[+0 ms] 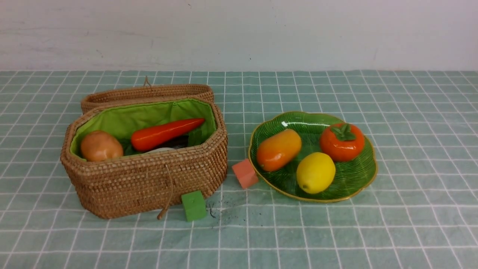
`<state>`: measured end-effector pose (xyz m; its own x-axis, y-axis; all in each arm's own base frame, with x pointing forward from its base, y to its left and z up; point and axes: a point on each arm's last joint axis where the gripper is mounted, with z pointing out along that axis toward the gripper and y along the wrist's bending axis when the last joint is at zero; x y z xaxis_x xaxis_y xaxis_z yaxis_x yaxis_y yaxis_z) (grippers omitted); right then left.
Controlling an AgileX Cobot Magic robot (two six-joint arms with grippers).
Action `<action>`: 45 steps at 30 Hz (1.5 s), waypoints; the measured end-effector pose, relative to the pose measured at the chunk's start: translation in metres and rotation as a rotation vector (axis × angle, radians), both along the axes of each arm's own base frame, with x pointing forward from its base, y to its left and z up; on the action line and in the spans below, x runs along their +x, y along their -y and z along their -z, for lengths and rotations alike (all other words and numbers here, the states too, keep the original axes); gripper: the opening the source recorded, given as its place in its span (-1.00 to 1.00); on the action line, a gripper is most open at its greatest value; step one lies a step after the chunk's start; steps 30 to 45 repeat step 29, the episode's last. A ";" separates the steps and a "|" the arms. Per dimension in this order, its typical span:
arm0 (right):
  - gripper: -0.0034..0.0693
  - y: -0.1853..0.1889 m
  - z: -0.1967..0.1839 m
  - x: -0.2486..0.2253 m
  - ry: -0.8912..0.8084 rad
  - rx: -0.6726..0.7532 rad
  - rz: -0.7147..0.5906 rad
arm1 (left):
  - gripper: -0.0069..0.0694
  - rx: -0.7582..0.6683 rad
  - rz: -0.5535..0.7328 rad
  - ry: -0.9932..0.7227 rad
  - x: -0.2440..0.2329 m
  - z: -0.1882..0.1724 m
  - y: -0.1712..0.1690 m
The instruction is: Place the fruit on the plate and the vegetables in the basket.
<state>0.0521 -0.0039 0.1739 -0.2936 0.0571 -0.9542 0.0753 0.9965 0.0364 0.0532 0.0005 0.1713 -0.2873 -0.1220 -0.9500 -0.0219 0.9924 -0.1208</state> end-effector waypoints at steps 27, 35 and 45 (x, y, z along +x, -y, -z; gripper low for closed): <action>-0.76 0.000 0.000 0.000 0.000 0.000 0.000 | -0.19 0.000 0.000 0.000 0.000 0.000 0.000; -0.76 0.000 0.000 0.000 0.000 0.000 0.000 | -0.19 0.000 0.000 0.000 0.000 0.000 0.000; -0.76 0.000 0.000 0.000 0.000 0.000 0.000 | -0.19 0.000 0.000 0.000 0.000 0.000 0.000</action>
